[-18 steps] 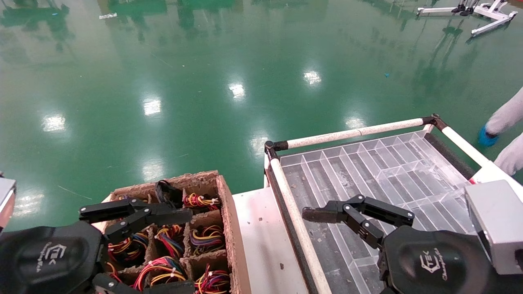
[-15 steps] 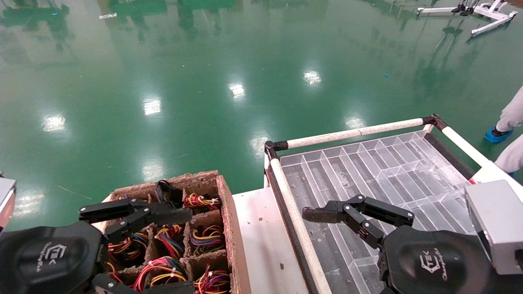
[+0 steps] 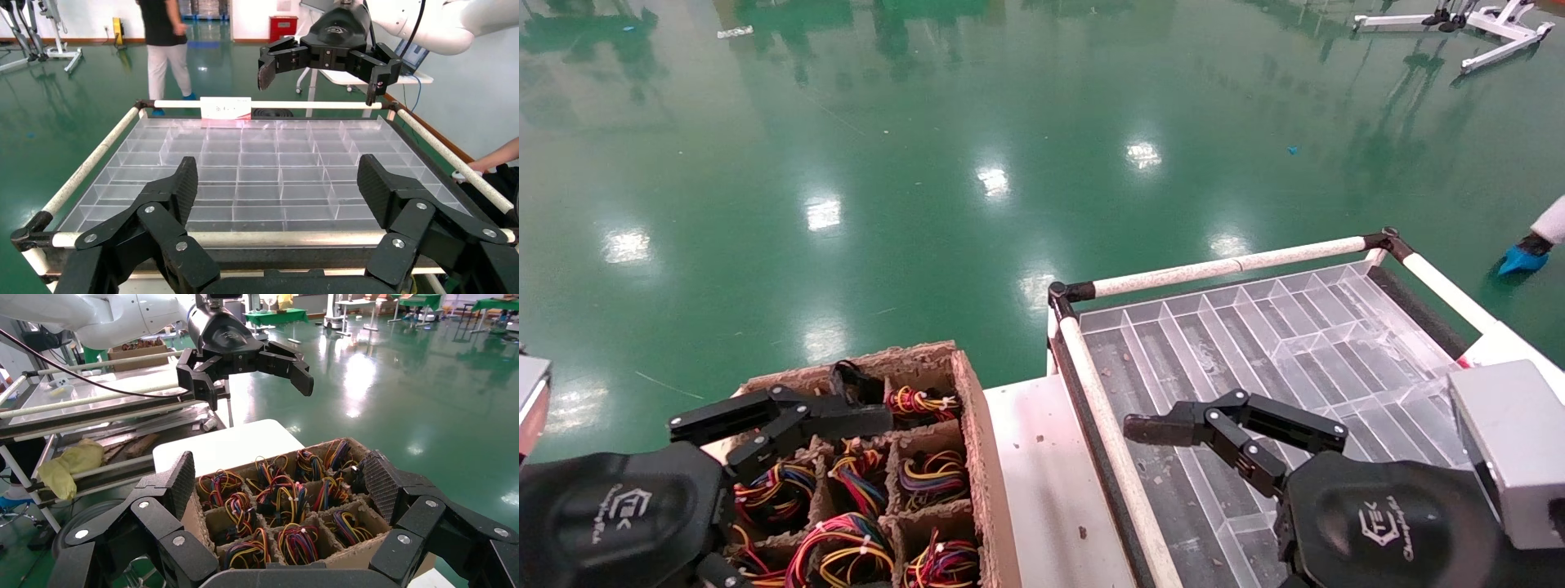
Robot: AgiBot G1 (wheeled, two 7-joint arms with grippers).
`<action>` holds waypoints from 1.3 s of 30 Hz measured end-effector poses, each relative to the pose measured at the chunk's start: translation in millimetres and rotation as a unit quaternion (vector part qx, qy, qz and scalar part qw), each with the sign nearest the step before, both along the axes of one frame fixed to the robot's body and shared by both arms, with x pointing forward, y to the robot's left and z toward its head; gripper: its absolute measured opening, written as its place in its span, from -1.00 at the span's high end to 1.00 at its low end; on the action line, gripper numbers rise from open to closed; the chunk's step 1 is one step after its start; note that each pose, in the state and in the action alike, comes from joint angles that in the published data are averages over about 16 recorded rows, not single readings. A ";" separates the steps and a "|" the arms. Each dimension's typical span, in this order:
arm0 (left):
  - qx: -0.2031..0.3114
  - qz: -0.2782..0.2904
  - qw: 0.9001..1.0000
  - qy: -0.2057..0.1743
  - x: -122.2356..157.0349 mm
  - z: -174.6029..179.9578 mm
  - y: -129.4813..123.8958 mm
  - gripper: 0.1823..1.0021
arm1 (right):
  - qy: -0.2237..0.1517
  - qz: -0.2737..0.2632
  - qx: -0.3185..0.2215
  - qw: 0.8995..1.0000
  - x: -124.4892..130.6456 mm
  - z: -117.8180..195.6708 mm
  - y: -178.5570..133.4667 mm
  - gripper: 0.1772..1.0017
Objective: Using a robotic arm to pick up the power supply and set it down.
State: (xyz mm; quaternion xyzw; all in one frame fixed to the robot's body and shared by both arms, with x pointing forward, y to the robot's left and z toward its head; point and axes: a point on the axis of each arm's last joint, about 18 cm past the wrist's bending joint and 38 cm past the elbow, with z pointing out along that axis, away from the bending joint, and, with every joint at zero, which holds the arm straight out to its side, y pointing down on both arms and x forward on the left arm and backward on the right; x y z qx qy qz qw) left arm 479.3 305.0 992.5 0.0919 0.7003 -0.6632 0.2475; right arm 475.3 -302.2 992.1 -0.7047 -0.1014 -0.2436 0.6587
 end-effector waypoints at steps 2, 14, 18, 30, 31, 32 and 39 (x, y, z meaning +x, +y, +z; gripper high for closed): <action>0.000 0.000 1.000 0.000 0.0 0.0 0.0 -0.79 | 0.000 0.000 0.000 1.000 0.0 0.0 0.0 -1.00; 0.000 0.000 1.000 0.000 0.0 0.0 0.0 -0.87 | 0.000 0.000 0.000 1.000 0.0 0.0 0.0 -1.00; 0.000 0.000 1.000 0.000 0.0 0.0 0.0 -0.78 | 0.000 0.000 0.000 1.000 0.0 0.0 0.0 -1.00; 0.000 0.000 1.000 0.000 0.0 0.0 0.0 -0.29 | 0.008 -0.003 -0.004 1.000 4.8 -6.1 1.6 -1.00; 0.000 0.000 1.000 0.000 0.0 0.0 0.0 -0.25 | 0.010 -0.005 -0.006 1.000 6.5 -8.0 2.1 -1.00; 0.000 0.000 1.000 0.000 0.0 0.0 0.0 -0.21 | 0.012 -0.006 -0.008 1.000 8.6 -10.1 2.9 -1.00; 0.000 0.000 1.000 0.000 0.0 0.0 0.0 0.20 | 0.035 -0.016 -0.035 0.999 29.4 -29.8 14.8 -1.00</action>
